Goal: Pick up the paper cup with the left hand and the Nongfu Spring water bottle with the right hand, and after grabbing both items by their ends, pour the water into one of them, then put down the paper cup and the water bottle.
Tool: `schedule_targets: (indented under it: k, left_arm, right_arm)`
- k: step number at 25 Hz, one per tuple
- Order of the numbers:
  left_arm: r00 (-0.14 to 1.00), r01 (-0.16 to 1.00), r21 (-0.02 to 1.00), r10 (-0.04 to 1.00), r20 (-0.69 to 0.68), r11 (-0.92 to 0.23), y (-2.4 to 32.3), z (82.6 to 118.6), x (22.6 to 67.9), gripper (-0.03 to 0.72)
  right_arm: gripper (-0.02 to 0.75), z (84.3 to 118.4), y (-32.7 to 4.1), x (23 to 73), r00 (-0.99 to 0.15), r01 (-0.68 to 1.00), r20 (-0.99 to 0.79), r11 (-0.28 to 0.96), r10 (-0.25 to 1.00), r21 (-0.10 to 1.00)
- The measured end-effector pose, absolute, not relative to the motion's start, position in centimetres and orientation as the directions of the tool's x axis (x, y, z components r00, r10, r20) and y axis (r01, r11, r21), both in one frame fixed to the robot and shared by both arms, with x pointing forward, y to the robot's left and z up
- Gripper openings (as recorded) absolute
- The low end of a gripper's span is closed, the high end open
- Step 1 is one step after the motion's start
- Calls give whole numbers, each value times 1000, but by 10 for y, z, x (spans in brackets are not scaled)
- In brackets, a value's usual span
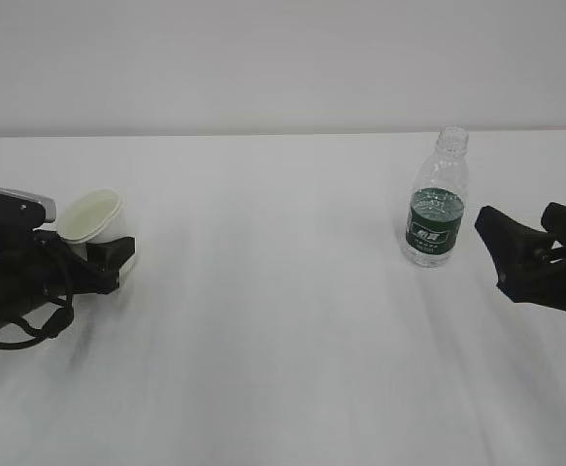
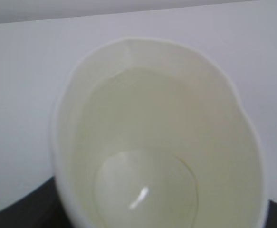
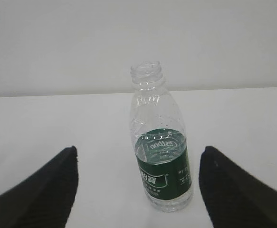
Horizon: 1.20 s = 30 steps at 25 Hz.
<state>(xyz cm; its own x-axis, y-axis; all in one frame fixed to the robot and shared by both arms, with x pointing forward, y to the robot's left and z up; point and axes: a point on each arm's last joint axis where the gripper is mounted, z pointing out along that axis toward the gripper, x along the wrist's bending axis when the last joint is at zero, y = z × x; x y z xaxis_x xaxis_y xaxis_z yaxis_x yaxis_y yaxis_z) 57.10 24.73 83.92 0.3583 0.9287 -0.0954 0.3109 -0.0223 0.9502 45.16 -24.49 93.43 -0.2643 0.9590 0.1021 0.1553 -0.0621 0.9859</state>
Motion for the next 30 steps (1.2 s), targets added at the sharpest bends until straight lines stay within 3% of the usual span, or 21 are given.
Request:
schedule_targets:
  k: [10, 30]
  left_arm:
    - [390, 291, 956, 916, -91, -29, 245, 841, 571, 568]
    - [409, 296, 955, 908, -92, -36, 243, 840, 567, 617]
  right_arm:
    - [592, 934, -245, 452, -262, 157, 107, -67, 959, 985]
    - [592, 934, -244, 451, -270, 157, 107, -66, 957, 985]
